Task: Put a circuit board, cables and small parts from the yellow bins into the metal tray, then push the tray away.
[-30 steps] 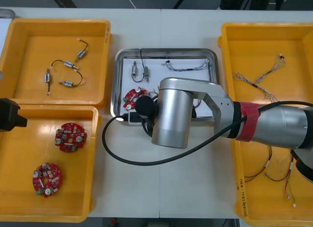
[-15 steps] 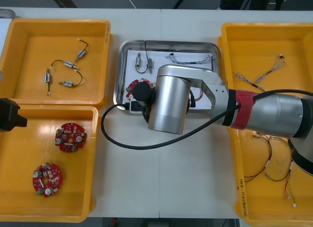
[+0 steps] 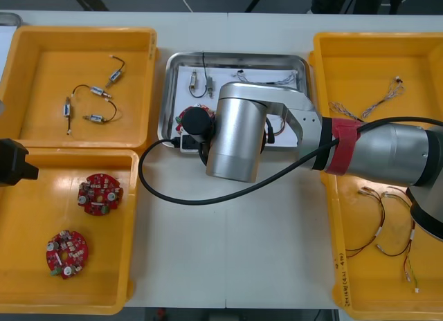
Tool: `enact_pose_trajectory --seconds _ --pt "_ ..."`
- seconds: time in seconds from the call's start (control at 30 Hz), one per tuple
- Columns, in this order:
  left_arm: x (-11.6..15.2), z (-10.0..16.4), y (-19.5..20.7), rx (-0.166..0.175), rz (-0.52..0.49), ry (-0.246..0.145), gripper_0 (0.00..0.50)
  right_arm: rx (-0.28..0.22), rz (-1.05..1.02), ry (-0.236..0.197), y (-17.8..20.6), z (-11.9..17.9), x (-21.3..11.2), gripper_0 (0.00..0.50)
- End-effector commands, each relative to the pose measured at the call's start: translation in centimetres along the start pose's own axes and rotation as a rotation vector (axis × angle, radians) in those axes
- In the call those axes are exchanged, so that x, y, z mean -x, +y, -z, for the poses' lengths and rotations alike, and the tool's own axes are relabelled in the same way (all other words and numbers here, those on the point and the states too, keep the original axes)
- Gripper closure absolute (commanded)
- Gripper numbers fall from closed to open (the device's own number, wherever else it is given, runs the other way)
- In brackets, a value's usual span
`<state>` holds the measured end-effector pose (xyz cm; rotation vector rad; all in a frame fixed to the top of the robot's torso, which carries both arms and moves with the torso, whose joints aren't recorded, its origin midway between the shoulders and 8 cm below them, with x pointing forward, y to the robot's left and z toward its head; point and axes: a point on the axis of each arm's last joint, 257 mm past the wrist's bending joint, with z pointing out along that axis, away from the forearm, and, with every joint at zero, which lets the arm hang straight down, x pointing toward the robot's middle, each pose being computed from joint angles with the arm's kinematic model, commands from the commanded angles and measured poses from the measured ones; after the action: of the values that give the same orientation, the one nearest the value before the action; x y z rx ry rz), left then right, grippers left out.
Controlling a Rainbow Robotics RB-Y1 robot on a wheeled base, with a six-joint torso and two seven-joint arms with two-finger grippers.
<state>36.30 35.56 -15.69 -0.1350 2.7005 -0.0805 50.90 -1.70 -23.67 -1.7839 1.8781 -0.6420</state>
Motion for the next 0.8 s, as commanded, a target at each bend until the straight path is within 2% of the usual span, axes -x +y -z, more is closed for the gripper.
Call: enact_pose_trajectory --seconds 0.03,0.3,0.53,0.8 --pt "0.1 1.3 1.4 0.043 -0.047 -0.019 0.0 -0.039 0.016 -0.042 -1.6 1.7 2.9 0.5" --pt "0.1 1.3 1.4 0.043 -0.047 -0.019 0.0 -0.054 0.012 -0.044 -2.7 1.4 3.8 0.5" --pt "0.1 1.3 1.4 0.043 -0.047 -0.019 0.0 -0.07 0.011 -0.073 -3.9 1.0 4.6 0.5" --pt "0.1 1.3 1.4 0.043 -0.047 -0.019 0.0 -0.081 0.018 -0.07 -4.8 0.6 4.3 0.5"
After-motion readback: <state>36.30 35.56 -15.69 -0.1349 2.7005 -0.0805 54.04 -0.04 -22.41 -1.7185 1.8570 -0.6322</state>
